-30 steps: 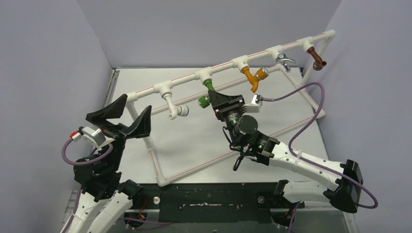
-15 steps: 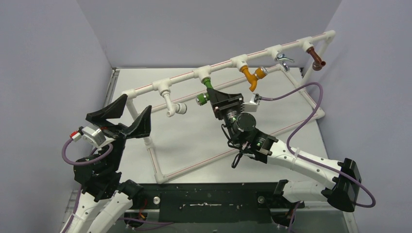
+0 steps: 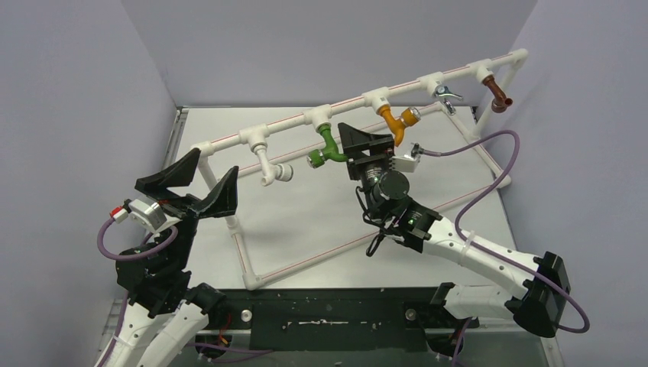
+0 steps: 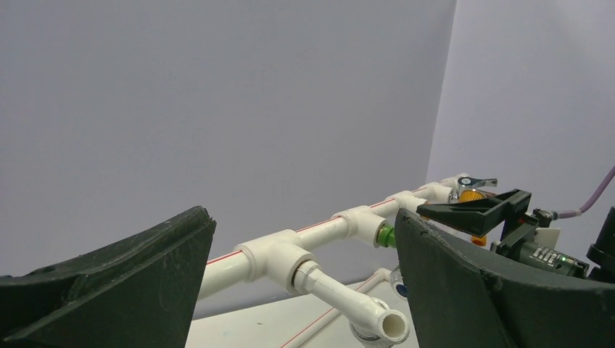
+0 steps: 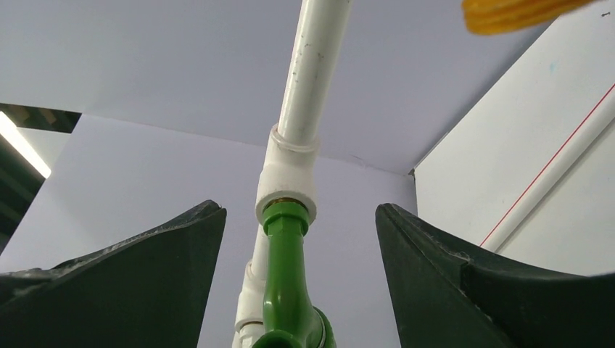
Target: Install the water faucets
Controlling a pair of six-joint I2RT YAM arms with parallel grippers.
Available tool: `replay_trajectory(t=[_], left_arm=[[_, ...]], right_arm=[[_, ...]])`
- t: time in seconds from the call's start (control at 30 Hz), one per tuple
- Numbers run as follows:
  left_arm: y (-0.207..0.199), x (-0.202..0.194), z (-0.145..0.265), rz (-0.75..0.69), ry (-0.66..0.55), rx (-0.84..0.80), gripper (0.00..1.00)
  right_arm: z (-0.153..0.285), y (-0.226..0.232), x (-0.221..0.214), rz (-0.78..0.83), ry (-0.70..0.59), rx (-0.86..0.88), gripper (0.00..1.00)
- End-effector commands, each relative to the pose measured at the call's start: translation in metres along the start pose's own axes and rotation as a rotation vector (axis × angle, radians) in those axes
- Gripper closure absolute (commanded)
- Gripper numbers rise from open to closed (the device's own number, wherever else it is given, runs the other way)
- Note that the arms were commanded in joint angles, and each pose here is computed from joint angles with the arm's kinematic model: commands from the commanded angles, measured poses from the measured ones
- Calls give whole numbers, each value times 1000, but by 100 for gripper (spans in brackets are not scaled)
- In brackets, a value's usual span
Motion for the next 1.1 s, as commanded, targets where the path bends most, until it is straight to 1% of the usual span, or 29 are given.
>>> replay_trajectory(t=[0.0, 0.1, 0.23, 0.4, 0.57, 0.7, 0.87, 1.03, 1.07], left_arm=[[-1, 5, -3, -6, -21, -5, 6], [-1, 5, -3, -6, -21, -5, 6], [-1, 5, -4, -6, -20, -6, 6], [0, 6, -3, -5, -22, -5, 6], [-1, 6, -3, -4, -23, -5, 6], [-1, 5, -3, -4, -22, -5, 6], [0, 6, -3, -4, -23, -5, 6], [0, 5, -3, -5, -23, -5, 6], [0, 6, -3, -4, -23, -5, 6]], right_arm=[[8, 37, 8, -15, 10, 91, 21], [13, 41, 10, 66, 36, 118, 18], [21, 49, 14, 195, 77, 181, 17], [30, 57, 16, 426, 139, 272, 17], [39, 68, 17, 660, 211, 400, 15], [40, 78, 13, 905, 294, 481, 13], [43, 89, 19, 1276, 342, 600, 11], [55, 99, 26, 1560, 405, 765, 10], [57, 99, 27, 1622, 421, 793, 11]])
Point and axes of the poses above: each gripper's point midway between its finger pads, its own z axis back along the fingers, its own y axis along the line the jaws close on, x = y × z, the point moved 7 cm from there along z, back along the fingers, and after that the axes turned 13 degrees about -z, right-handed, at the moved point
